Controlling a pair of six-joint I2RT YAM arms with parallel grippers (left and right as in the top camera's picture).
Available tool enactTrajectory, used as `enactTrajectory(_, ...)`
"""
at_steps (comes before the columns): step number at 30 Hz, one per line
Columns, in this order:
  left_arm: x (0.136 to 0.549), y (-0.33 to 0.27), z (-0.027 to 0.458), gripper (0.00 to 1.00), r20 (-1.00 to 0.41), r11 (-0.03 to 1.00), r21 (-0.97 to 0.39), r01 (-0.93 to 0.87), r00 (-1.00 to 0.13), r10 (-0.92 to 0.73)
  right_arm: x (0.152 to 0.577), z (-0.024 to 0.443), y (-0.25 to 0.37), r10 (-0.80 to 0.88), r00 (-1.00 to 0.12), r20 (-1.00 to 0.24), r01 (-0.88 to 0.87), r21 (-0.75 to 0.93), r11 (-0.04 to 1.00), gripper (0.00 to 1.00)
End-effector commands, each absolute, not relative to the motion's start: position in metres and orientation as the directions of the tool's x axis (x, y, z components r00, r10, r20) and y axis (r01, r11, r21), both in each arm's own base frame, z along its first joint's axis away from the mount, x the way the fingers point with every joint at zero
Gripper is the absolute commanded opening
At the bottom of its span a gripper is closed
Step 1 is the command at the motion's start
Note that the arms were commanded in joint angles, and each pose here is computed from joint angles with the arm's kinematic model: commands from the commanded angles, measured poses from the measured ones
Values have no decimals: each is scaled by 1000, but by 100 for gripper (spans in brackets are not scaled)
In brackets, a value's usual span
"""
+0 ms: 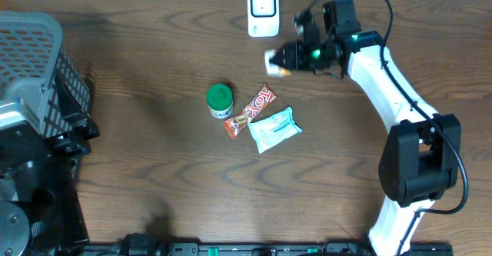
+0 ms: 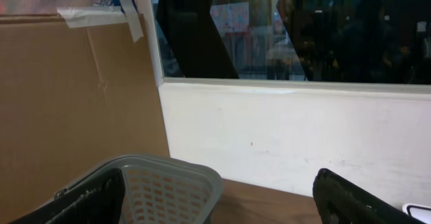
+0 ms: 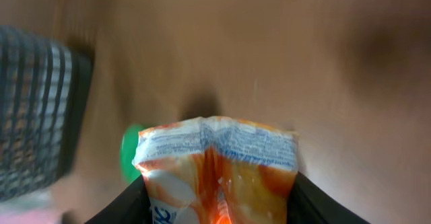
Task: Scan the item barcode
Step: 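Carry the Kleenex pack with the right gripper to the white scanner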
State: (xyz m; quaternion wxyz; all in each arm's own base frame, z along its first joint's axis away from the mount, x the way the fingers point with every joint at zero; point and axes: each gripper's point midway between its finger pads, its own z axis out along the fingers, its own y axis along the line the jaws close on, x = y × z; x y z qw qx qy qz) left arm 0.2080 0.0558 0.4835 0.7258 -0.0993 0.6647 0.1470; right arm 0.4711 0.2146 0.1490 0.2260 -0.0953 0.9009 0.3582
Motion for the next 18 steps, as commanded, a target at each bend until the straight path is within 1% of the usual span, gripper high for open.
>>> enactTrajectory(1,207,56,483,89,-994,937,46,-346,77,77,509,162,210,28,-781,-624,-349,473,809,50)
enactTrajectory(2,207,56,483,89,-994,937,46,-346,77,77,520,168,209,37,-740,-672,-350,431,831,52)
enactTrajectory(5,207,56,483,89,-994,937,46,-346,77,77,546,186,209,57,-623,-780,-332,329,884,52)
enactTrajectory(9,207,56,483,89,-994,937,46,-346,77,77,570,205,219,52,-474,-879,-348,242,906,52)
enactTrajectory(13,207,56,483,89,-994,937,46,-346,77,78,597,209,225,79,-331,-941,-349,199,916,53)
enactTrajectory(18,207,56,481,89,-995,937,49,-345,69,78,626,185,221,125,-203,-971,-300,183,936,52)
